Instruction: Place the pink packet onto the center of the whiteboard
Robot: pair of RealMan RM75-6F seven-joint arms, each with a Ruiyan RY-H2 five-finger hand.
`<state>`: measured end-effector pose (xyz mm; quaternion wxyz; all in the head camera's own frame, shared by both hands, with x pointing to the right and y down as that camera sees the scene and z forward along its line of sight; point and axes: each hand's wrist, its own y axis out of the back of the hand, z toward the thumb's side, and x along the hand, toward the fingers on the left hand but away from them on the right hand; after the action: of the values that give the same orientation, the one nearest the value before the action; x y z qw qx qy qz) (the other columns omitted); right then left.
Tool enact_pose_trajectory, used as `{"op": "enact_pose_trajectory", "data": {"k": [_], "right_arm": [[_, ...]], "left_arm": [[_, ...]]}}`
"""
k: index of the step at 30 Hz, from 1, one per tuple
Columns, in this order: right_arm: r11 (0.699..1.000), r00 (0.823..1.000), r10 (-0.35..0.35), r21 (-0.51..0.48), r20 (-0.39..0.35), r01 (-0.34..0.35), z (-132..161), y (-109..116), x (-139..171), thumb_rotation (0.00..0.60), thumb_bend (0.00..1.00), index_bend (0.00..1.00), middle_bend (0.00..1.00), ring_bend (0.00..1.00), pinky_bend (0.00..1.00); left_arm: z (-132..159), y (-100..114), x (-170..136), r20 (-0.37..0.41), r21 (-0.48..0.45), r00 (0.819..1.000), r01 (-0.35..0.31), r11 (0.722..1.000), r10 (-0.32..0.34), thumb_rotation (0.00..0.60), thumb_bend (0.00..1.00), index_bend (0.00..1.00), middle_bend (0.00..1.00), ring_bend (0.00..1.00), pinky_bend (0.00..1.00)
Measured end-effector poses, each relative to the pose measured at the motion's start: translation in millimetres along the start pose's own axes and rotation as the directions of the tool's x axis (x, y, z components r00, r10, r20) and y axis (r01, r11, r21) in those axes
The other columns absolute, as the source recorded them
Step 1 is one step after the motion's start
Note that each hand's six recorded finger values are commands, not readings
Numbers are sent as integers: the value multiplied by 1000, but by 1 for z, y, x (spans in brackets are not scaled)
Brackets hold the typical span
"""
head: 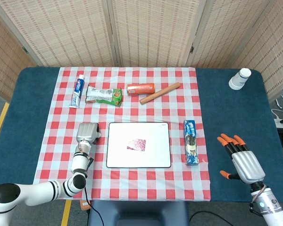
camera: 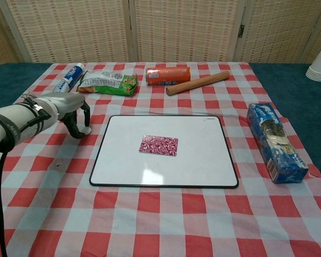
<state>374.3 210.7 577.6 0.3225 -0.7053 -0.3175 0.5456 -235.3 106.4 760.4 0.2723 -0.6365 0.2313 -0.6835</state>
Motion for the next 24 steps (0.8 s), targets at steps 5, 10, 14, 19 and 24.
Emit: {"op": "enact_pose_trajectory", "data": {"k": [5, 10, 14, 19, 24], "right_arm": [[1000, 1000, -1, -1, 0, 1, 0, 1, 0, 600, 57, 0, 5, 0, 12], [1000, 1000, 0, -1, 0, 0, 0, 0, 0, 600, 57, 0, 5, 0, 13], [1000, 1000, 2, -1, 0, -2, 0, 0, -1, 600, 57, 0, 5, 0, 13], [1000, 1000, 2, -1, -1, -2, 0, 0, -1, 600, 57, 0, 5, 0, 12], [1000, 1000, 0, -3, -6, 0, 1, 1, 0, 600, 57, 0, 5, 0, 13]], "left_arm": [[0, -1, 0, -1, -6, 1000, 1, 1000, -1, 600, 343, 470, 1000, 1000, 1000], [0, -1, 1, -1, -5, 1000, 1, 1000, -1, 600, 347, 476, 1000, 1000, 1000], [-1, 1, 1, -2, -10, 1000, -4, 1000, 4, 600, 348, 477, 1000, 1000, 1000], [-1, 4, 0, 0, -12, 1000, -9, 1000, 9, 600, 348, 477, 1000, 1000, 1000], [8, 13, -5, 23, -13, 1000, -17, 1000, 17, 600, 348, 477, 1000, 1000, 1000]]}}
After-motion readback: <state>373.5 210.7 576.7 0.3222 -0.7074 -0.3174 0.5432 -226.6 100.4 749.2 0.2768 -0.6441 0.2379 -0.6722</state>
